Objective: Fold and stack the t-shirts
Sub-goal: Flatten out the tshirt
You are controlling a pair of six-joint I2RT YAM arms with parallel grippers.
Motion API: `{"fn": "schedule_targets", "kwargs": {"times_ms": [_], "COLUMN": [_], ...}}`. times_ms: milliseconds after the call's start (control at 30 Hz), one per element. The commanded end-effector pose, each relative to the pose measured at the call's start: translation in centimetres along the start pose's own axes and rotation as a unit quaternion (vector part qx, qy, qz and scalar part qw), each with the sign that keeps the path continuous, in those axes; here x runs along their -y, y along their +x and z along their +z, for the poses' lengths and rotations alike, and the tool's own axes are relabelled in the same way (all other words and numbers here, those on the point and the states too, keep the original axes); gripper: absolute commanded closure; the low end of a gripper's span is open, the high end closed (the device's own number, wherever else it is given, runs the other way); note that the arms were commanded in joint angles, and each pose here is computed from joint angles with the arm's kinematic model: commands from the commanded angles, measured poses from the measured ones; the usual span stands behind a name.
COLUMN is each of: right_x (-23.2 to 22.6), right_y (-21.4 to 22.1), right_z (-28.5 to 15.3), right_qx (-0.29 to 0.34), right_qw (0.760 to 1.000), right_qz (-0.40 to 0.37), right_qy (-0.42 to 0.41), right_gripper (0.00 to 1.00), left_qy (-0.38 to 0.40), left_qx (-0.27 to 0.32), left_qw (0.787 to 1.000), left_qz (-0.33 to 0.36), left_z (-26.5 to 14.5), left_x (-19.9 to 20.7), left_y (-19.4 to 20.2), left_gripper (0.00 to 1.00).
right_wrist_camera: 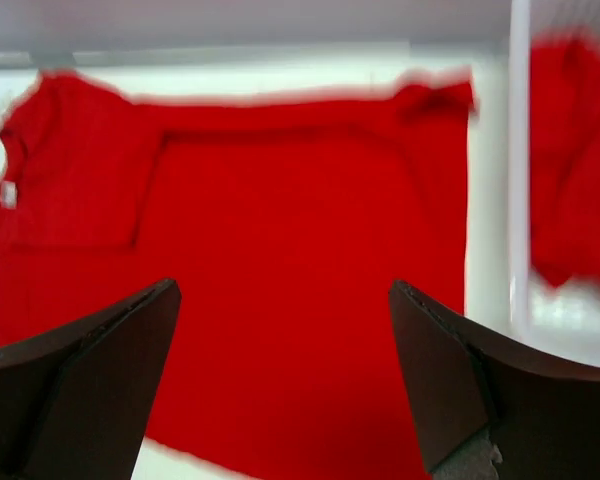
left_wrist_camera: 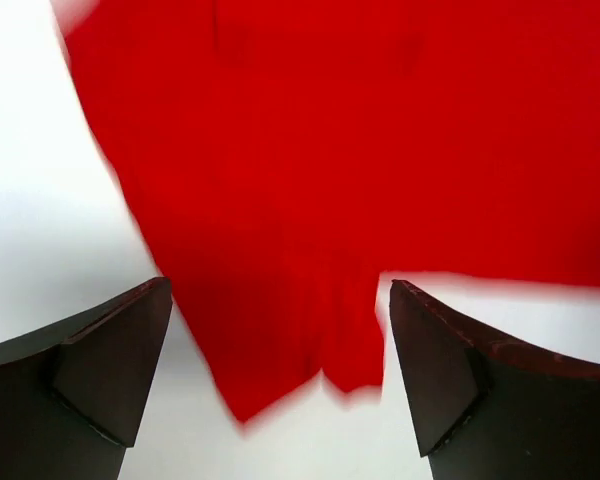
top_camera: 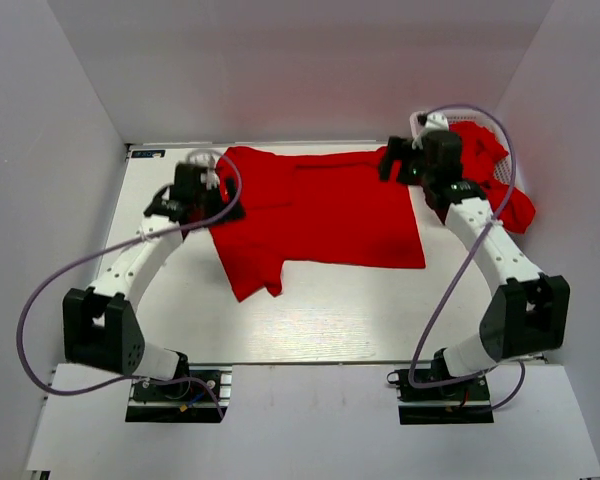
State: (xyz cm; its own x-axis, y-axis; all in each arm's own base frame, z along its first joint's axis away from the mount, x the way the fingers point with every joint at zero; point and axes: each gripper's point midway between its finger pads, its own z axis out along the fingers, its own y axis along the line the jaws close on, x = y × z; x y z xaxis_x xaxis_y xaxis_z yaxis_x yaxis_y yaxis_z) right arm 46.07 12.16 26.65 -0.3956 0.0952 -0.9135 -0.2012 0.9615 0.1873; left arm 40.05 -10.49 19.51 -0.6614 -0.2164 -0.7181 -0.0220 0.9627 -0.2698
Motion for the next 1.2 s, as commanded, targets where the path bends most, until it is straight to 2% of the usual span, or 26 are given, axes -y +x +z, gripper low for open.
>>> {"fn": "schedule_targets", "kwargs": {"times_ms": [0,67,100,133,200,333,567,700,733,933,1000,1033,1133,1167], "right_x": [1.8,1.9,2.7,3.0,3.7,4.5,5.4,6.2,6.4,8.7,9.1,9.4,9.3,9.5], "right_y": [8.5,8.4,11.3,11.3,13.7,15.9,18.1,19.5,20.1,22.2,22.9,23.2,24.0,24.1], "right_z": [-1.9,-3.5,-4.0,-4.6,-5.6,-7.0,-7.6,-7.7,-7.8,-8.7,-8.9,-8.9,-8.6,-8.2], "right_qx": [-0.103,-0.090,-0.115,-0.108,-0.122,-0.132,-0.152,-0.170,-0.180,-0.194,-0.202,-0.205,-0.213,-0.212], "right_qw": [0.991,0.989,0.985,0.983,0.980,0.976,0.969,0.963,0.961,0.948,0.945,0.943,0.943,0.943], "right_qz": [0.076,0.104,0.107,0.120,0.121,0.126,0.132,0.132,0.133,0.131,0.131,0.132,0.139,0.141], "right_qy": [0.047,0.059,0.076,0.085,0.101,0.122,0.144,0.159,0.164,0.215,0.223,0.225,0.215,0.216], "right_gripper": [0.10,0.10,0.10,0.10,0.10,0.10,0.10,0.10,0.10,0.10,0.10,0.10,0.10,0.10], "left_qy": [0.046,0.048,0.057,0.064,0.055,0.059,0.029,0.001,-0.009,-0.007,0.003,0.008,0.001,0.005], "left_qx": [-0.125,-0.171,-0.180,-0.192,-0.225,-0.242,-0.212,-0.171,-0.173,-0.168,-0.175,-0.175,-0.177,-0.171], "left_qw": [0.989,0.981,0.979,0.976,0.970,0.967,0.976,0.984,0.984,0.985,0.984,0.984,0.984,0.985], "left_qz": [-0.065,-0.077,-0.080,-0.078,-0.074,-0.059,-0.046,-0.044,-0.043,-0.038,-0.034,-0.035,-0.034,-0.034], "left_z": [-1.5,-2.5,-3.4,-3.9,-4.6,-5.0,-2.8,-0.9,-0.6,0.8,1.3,1.5,1.9,1.9], "left_x": [1.1,0.8,1.3,1.4,0.7,0.4,-0.3,-1.3,-1.7,-1.3,-1.0,-0.8,-1.1,-0.8], "left_y": [9.9,14.1,15.2,16.4,19.8,22.7,22.9,22.1,22.3,21.9,22.3,22.3,22.6,22.0], "left_gripper": [0.00,0.00,0.00,0.00,0.08,0.12,0.17,0.21,0.26,0.31,0.37,0.45,0.59,0.74]}}
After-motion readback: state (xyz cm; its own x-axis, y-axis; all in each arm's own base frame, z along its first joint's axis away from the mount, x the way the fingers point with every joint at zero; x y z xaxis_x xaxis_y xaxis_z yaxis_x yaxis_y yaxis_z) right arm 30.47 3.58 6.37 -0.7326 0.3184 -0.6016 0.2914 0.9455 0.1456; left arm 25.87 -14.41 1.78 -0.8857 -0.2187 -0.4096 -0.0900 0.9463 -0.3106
